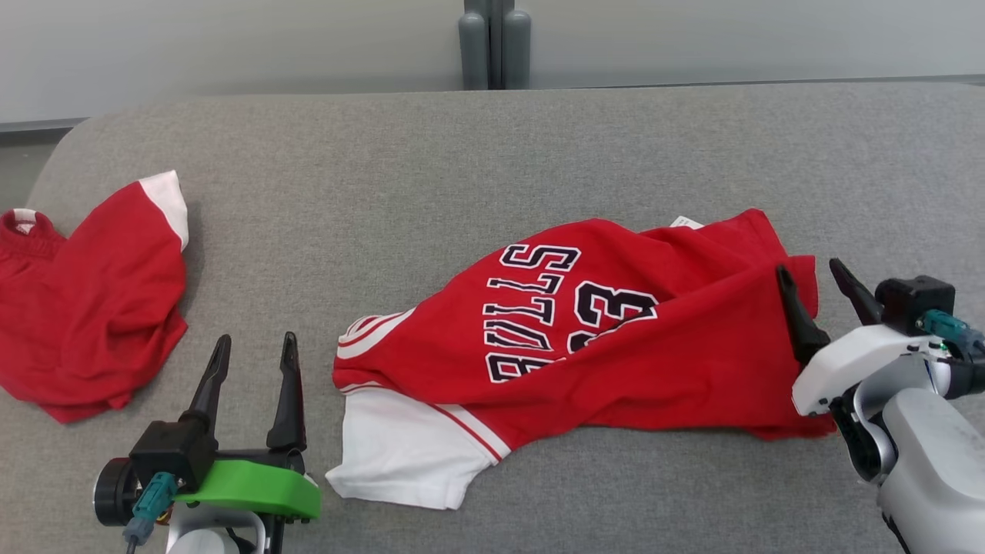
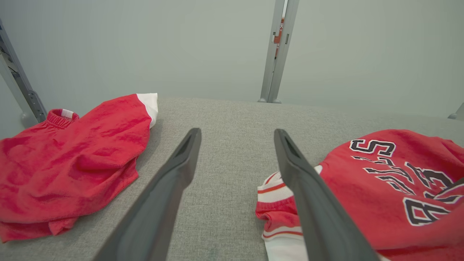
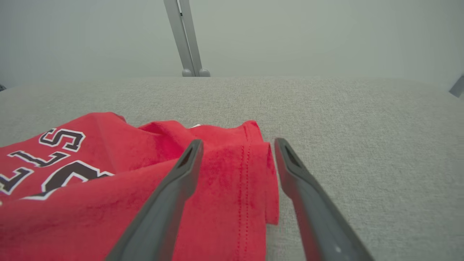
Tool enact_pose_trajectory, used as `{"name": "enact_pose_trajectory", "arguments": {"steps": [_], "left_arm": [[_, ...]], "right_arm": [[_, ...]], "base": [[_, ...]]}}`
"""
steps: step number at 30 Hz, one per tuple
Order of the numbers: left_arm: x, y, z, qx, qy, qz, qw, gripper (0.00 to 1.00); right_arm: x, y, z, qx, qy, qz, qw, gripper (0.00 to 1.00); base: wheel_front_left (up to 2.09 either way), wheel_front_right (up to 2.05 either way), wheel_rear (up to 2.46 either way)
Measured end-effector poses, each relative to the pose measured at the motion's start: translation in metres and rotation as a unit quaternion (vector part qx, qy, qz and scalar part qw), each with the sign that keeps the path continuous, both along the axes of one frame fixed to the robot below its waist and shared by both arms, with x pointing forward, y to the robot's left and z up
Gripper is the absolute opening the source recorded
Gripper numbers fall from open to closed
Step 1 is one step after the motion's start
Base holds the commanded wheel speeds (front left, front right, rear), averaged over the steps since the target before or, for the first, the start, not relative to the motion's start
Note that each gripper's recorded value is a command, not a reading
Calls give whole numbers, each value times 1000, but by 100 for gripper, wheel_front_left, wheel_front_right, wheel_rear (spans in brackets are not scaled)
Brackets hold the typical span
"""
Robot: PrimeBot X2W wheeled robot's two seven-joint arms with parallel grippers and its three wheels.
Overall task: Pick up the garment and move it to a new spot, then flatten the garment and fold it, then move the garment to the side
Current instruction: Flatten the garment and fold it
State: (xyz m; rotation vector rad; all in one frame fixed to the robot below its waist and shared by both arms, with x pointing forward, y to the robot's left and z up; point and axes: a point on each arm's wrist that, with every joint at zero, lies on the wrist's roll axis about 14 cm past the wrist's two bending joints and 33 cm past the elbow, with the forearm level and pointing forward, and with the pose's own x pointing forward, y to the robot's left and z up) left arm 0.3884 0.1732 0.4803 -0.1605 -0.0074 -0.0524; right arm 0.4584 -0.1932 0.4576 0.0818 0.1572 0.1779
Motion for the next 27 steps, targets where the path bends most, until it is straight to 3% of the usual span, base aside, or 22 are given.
{"name": "enact_pose_trajectory", "arguments": {"steps": [14, 27], "left_arm": [[-4, -4, 9, 6, -14, -8, 1000, 100], [-15, 5, 14, 11, -21, 4, 1000, 100]], "right_arm": [[-62, -23, 37, 19, -83, -47, 995, 100], [-113, -10, 34, 25, -88, -61, 994, 100]], "base": [[0, 0, 0], [0, 0, 0]]}}
